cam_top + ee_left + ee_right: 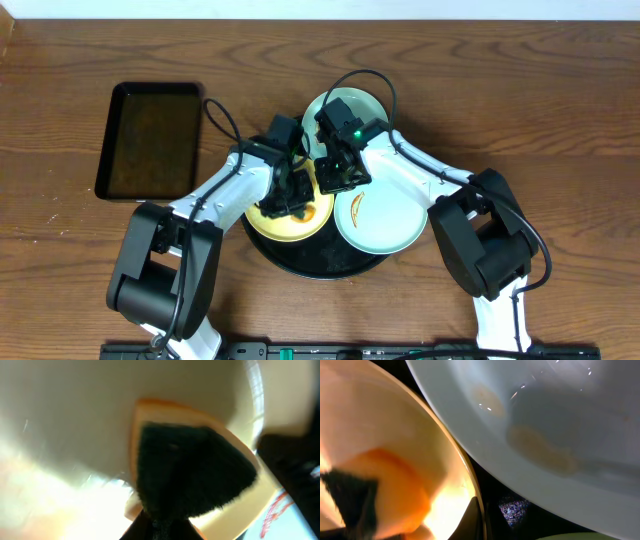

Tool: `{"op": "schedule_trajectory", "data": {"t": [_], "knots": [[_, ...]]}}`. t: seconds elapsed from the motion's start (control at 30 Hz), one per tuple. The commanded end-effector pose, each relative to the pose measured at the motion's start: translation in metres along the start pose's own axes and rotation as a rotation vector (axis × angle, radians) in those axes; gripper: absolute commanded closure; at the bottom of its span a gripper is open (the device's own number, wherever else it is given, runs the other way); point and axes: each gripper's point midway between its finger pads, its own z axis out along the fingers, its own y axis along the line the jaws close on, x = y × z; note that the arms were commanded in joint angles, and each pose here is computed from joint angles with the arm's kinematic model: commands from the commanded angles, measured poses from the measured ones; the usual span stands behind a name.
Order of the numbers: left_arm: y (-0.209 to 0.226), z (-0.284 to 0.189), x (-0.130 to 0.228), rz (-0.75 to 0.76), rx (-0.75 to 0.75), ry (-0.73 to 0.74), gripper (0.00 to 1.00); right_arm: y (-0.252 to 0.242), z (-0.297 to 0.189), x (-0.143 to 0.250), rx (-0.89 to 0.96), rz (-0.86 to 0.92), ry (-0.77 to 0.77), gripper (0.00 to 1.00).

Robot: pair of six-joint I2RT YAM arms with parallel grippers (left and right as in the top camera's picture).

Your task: Clean dirty plates on tray and stack at the side

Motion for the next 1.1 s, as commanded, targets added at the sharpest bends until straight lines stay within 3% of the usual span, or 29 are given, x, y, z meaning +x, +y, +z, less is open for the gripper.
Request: {"op": "schedule_trajectory", "data": {"t": [0.0,0.1,0.33,0.43,0.73,0.9,1.07], "knots": [[0.01,-0.001,0.007,-0.03,-0.023,0.023,0.92,-0.003,0.0,-0.004,0.016,0.012,-0.01,0.99],[0.025,-0.003,0.001,-0.039,-0.084,0.001,0.92,-0.003,0.0,-0.004,0.016,0.012,-0.009,0.99],[0.105,-0.026,-0.014,-0.072,-0.477,-0.117,0.92,-0.003,0.0,-0.004,0.016,0.012,-0.009,0.99],[0.12,-0.035,-0.026,-0.079,-0.552,-0.179,0.92,-0.003,0.0,-0.005,0.015,0.012,-0.012,0.99],[0.094,-0.055,-0.06,0.001,-0.479,-0.293,0.93,-0.003,0.0,-0.005,0.015,0.011,-0.013,0.99],[0.072,-0.1,-0.067,-0.024,-0.374,-0.42,0.92,0.007,-0.006,-0.011,-0.025,-0.04,-0.024,0.99],[0.049,-0.152,-0.058,-0.015,-0.22,-0.541,0.92,0.026,-0.044,-0.034,-0.05,-0.094,-0.098,0.99]]}}
